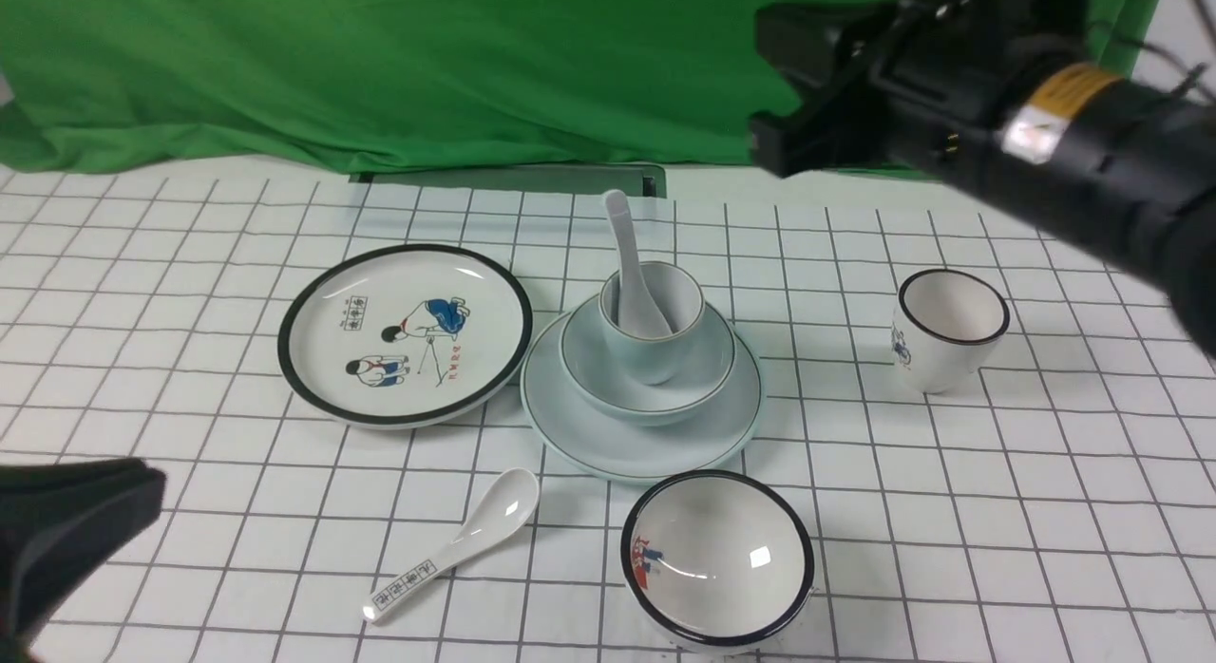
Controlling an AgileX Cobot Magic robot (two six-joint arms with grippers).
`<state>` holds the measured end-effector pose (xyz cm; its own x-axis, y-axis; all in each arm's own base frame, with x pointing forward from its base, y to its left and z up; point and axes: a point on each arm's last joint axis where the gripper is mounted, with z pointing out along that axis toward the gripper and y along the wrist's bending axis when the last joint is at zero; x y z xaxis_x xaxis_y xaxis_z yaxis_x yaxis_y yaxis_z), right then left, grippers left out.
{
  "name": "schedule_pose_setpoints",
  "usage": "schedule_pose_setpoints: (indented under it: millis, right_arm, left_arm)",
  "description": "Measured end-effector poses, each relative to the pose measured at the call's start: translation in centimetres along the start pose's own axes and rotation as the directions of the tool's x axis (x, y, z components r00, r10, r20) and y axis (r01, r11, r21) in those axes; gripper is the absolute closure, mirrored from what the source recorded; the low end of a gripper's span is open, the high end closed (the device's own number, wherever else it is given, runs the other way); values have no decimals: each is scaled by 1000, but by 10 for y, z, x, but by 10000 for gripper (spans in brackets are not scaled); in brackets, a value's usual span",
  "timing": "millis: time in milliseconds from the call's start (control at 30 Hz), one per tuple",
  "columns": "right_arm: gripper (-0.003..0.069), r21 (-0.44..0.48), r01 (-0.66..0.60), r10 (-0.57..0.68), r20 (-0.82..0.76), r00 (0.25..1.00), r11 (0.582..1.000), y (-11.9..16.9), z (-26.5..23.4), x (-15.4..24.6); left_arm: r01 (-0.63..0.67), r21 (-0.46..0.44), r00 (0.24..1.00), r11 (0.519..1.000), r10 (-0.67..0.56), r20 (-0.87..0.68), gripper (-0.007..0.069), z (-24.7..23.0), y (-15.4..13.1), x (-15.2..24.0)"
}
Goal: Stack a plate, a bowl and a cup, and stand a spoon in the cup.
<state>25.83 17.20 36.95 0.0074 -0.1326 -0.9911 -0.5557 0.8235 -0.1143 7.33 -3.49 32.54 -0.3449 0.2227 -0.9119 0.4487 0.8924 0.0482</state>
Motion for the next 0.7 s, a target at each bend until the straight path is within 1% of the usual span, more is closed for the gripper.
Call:
schedule_pose_setpoints:
  millis: [33, 100, 200, 233, 267, 300, 500, 700]
  right_arm:
    - [648, 3, 15, -15, 25, 1000, 1000, -1, -19, -9]
    - [648, 7, 25, -26, 54, 998, 1000, -2, -47, -14]
    - [648, 11, 27, -28, 80, 996, 1000, -1, -87, -10]
    - [648, 11, 27, -28, 82, 996, 1000, -1, -100, -6]
    - [648, 11, 27, -28, 83, 996, 1000, -1, -102, -5]
    - [648, 11, 28, -29, 85, 996, 1000, 0, -119, 0]
    - [648, 10, 28, -29, 86, 996, 1000, 2, -170, 20]
    - [640, 11, 26, -27, 103, 994, 1000, 2, -196, 20]
  left_arm:
    - [-1, -10, 999, 1000, 2, 49, 655, -7, 0, 11]
    - [1, -13, 990, 1000, 1, 138, 655, -17, -1, 22]
    - [-6, -29, 968, 1000, 13, 250, 654, -28, -1, 30]
    - [-8, -34, 961, 999, 17, 276, 654, -31, -1, 32]
    - [-4, -46, 961, 999, 17, 277, 654, -32, -1, 33]
    - [-8, -37, 950, 999, 20, 311, 654, -36, -1, 34]
    - [-7, -40, 944, 999, 20, 328, 654, -39, -1, 36]
    - [-7, -41, 944, 999, 20, 330, 654, -39, -1, 35]
